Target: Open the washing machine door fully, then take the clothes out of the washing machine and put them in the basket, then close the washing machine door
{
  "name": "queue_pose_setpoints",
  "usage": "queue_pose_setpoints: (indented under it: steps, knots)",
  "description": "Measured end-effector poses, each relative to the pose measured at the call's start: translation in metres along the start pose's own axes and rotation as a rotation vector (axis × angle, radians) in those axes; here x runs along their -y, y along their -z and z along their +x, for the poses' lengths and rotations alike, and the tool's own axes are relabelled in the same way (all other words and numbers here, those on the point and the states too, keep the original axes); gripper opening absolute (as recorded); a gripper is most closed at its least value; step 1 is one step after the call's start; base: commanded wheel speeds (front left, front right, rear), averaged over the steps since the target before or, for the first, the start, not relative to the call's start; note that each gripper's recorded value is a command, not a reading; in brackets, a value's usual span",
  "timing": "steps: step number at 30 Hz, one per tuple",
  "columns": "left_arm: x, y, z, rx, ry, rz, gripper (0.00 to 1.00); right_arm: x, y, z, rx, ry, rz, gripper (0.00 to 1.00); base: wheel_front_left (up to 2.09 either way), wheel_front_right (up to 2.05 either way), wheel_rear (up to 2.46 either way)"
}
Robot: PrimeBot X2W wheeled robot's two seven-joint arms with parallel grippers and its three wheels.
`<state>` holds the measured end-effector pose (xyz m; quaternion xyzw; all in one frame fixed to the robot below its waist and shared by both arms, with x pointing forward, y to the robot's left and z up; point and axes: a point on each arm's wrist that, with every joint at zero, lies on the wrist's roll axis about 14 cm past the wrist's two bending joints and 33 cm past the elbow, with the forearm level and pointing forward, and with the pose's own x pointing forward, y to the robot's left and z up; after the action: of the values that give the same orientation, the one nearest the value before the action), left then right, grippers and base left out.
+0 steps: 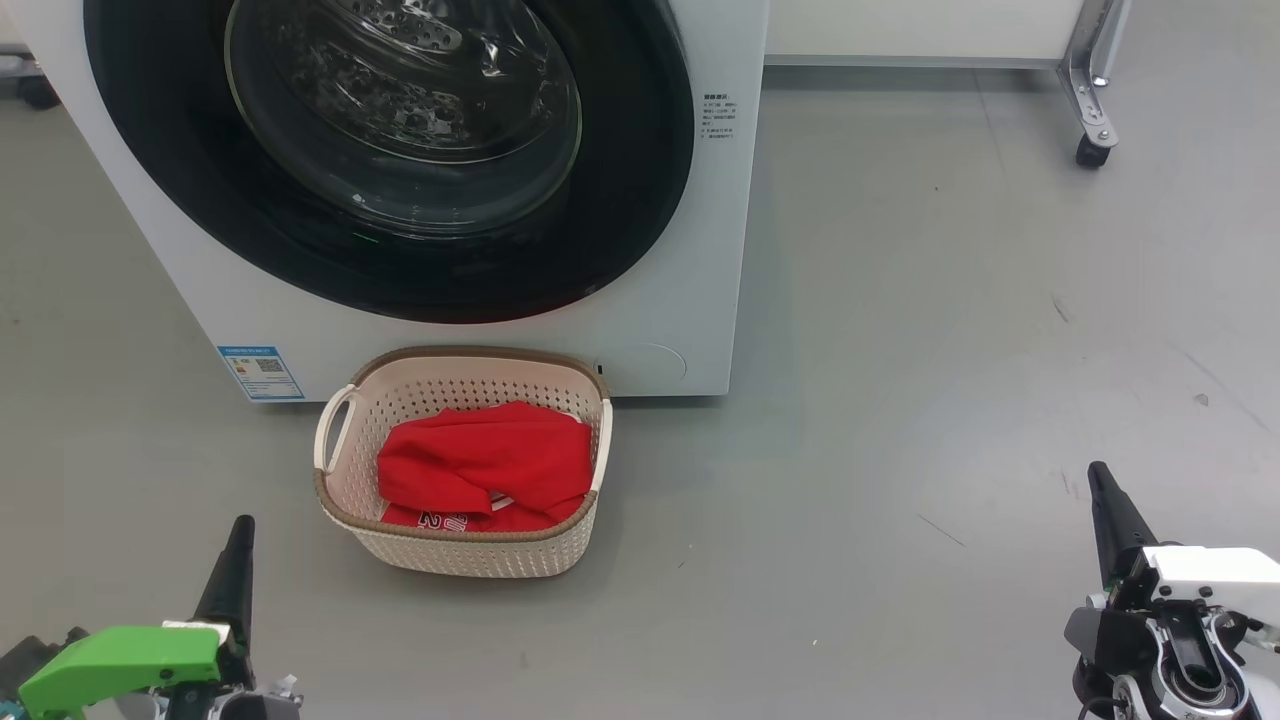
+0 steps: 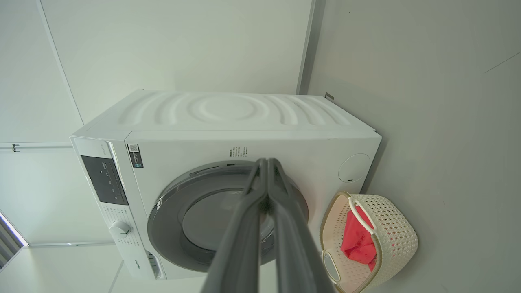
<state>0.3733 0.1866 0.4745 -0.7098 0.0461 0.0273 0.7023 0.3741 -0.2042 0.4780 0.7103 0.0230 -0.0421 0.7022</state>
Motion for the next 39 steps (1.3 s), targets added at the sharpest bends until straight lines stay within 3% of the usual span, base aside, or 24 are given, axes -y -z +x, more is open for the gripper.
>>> queue_pose_setpoints:
  steps: [39]
  knots:
    - [0.0004,-0.0008,0.0001,0.003,0.001,-0.002,0.00,-0.0001,-0.0004,0.0001,0.001,0.000,0.000,0.00,0.00,0.00,0.00]
